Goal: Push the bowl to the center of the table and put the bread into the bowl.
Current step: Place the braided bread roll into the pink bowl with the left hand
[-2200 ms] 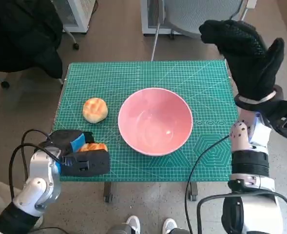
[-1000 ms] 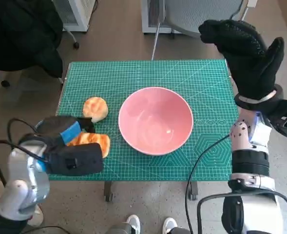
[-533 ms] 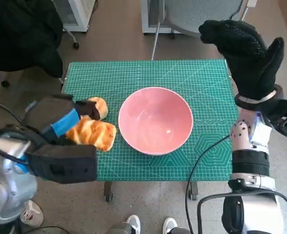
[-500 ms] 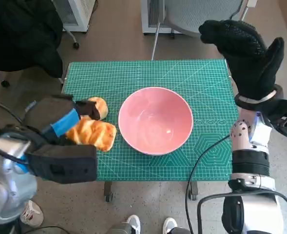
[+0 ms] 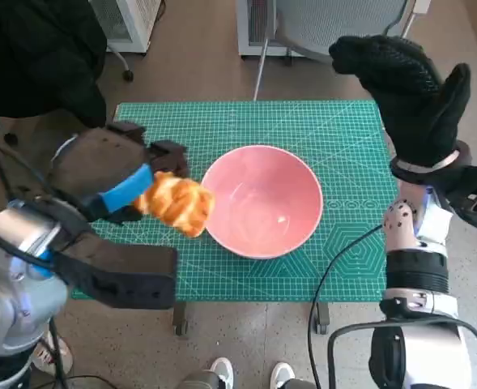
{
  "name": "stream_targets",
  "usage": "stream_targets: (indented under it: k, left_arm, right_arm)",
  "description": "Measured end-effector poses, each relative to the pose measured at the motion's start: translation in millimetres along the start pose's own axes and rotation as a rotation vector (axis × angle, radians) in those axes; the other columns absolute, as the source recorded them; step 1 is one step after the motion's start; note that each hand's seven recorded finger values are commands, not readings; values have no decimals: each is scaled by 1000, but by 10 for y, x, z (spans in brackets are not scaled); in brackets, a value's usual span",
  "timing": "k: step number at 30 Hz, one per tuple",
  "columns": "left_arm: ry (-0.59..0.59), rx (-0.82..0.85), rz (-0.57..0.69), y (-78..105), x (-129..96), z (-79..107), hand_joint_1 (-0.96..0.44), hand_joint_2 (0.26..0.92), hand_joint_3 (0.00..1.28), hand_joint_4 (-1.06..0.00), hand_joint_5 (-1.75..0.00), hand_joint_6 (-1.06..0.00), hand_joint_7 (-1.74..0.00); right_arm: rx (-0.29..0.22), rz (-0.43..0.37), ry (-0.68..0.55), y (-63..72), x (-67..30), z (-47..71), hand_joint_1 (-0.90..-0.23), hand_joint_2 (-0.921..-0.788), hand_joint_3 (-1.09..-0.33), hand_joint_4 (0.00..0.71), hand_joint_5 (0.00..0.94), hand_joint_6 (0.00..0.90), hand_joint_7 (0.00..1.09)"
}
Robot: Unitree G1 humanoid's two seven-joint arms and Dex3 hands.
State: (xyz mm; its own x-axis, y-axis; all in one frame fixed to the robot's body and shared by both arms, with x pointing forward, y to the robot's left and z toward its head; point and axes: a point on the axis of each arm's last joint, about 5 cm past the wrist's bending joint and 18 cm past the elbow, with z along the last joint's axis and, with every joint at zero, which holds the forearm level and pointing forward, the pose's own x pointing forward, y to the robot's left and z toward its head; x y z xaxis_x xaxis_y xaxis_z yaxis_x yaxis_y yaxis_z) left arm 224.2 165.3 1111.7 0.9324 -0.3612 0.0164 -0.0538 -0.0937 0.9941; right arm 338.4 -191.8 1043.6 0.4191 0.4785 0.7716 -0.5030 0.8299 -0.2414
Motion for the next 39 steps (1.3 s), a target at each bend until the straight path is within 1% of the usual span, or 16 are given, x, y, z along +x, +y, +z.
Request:
stream_targets:
  k: [3,8,10,14,18,27,39]
  left_arm:
    - [-17,23,-3,39,51,51,2,911,136,-648,-1184,-555,-1269]
    - [-51,28,-5,107,129,137,2,919,170,-590,-1195,-504,-1364]
    - [-69,21,0,129,171,179,2,920,186,-587,-1263,-471,-1330]
    - [-89,17,13,163,233,249,2,921,200,-584,-1320,-443,-1302]
    - [-94,18,20,173,243,280,2,921,204,-583,-1333,-436,-1297]
    - [-93,20,7,173,244,294,2,921,205,-582,-1337,-434,-1296]
    - [-86,35,9,192,218,314,2,921,205,-581,-1338,-434,-1296]
  right_arm:
    - [-5,3,-6,-3,6,13,-735,-921,-744,195,0,256,5]
    - [-16,6,-9,-20,4,34,-736,-921,-744,194,0,256,5]
    - [-23,6,-8,-34,-3,47,-736,-921,-744,193,0,256,5]
    - [-29,8,-10,-44,-4,59,-736,-921,-744,192,0,256,4]
    - [-34,9,-11,-50,-8,70,-736,-921,-744,192,0,256,4]
    - [-35,8,-5,-54,-50,79,-736,-921,-744,192,0,257,4]
    - [-38,18,-10,-48,-54,106,-736,-921,-744,192,0,257,4]
